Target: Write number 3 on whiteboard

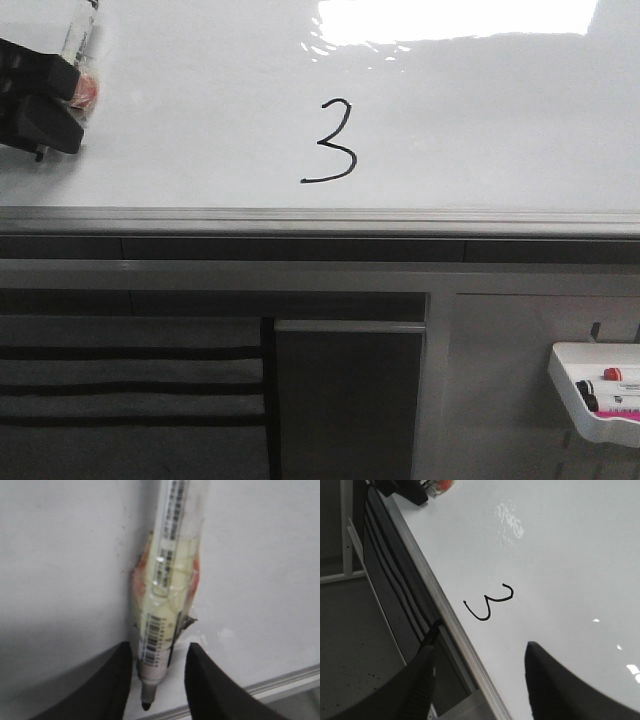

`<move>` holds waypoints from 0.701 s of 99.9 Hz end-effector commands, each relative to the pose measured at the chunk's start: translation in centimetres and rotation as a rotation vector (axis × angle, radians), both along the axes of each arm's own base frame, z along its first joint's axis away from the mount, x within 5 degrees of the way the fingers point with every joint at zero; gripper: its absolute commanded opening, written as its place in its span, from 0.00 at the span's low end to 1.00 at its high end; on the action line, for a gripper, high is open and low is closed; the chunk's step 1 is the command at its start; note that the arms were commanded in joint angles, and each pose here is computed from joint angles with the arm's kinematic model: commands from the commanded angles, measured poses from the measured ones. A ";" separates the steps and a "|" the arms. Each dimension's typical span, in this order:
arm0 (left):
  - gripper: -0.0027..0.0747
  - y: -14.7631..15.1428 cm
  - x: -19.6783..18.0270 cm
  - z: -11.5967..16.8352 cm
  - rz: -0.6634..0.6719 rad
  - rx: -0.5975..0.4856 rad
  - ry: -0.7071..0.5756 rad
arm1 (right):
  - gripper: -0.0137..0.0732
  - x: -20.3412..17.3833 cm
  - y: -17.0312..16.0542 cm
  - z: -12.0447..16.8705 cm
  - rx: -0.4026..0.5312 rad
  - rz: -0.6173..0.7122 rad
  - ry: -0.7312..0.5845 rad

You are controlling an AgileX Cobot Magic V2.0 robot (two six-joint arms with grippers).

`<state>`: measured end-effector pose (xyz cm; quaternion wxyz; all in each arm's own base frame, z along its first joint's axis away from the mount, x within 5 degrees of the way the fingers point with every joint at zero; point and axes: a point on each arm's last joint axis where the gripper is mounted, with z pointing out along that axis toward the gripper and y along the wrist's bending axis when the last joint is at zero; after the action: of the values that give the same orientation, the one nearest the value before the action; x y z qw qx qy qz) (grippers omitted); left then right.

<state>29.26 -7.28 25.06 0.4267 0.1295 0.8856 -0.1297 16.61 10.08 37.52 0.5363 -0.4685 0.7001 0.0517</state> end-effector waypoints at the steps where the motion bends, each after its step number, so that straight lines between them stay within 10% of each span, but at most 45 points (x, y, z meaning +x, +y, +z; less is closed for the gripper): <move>1: 0.52 0.3 -0.1 2.0 0.005 0.006 -0.071 | 0.57 0.1 -0.5 1.8 0.113 -0.068 -0.046; 45: 0.54 2.4 -8.9 10.4 -0.080 0.150 -0.284 | 0.57 -0.9 -7.5 0.1 0.385 -0.626 0.433; 70: 0.53 3.9 -14.4 11.4 0.032 0.117 -0.329 | 0.44 -4.1 -10.3 0.3 0.418 -0.844 0.301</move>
<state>16.24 -3.81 35.41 0.5141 0.1937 0.8343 -0.0456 13.63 0.28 36.60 0.4299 -0.0393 0.9003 0.0565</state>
